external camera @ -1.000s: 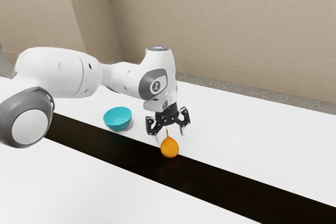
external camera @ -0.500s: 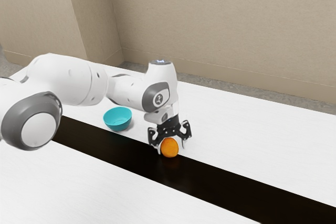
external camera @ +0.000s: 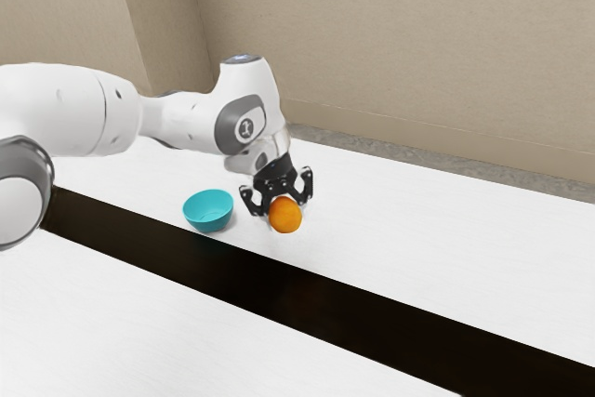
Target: Place the pear in the bowl.
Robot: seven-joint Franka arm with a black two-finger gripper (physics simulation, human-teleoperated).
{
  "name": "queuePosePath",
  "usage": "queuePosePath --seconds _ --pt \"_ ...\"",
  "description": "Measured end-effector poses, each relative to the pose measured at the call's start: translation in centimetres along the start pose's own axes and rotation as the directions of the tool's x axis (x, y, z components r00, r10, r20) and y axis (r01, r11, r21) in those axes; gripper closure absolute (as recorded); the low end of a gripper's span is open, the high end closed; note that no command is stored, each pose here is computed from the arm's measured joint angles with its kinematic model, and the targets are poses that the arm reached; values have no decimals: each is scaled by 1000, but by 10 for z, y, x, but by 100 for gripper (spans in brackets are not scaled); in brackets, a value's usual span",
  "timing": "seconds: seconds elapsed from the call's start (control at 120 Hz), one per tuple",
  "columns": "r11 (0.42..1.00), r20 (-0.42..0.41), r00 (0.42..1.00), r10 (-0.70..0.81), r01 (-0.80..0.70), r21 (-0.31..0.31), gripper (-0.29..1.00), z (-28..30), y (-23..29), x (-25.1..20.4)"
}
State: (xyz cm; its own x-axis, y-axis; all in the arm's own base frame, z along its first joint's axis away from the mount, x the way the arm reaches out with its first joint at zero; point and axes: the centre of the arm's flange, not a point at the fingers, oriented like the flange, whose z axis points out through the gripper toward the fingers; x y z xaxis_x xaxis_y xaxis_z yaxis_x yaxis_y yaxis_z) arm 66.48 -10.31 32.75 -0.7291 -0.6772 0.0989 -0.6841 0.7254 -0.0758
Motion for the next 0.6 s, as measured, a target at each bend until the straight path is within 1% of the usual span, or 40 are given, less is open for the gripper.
queuePosePath --seconds 0.1,0.225,0.308,0.417,0.6 --pt "997 59 997 -55 51 56 33 -56 30 -29" --pt "987 115 981 -156 150 61 33 -81 82 -80" --pt "978 138 968 -208 203 49 33 -79 108 -112" --pt "970 167 956 -241 239 35 34 -67 120 -149" --pt "967 172 952 -252 255 5 34 -30 122 -181"
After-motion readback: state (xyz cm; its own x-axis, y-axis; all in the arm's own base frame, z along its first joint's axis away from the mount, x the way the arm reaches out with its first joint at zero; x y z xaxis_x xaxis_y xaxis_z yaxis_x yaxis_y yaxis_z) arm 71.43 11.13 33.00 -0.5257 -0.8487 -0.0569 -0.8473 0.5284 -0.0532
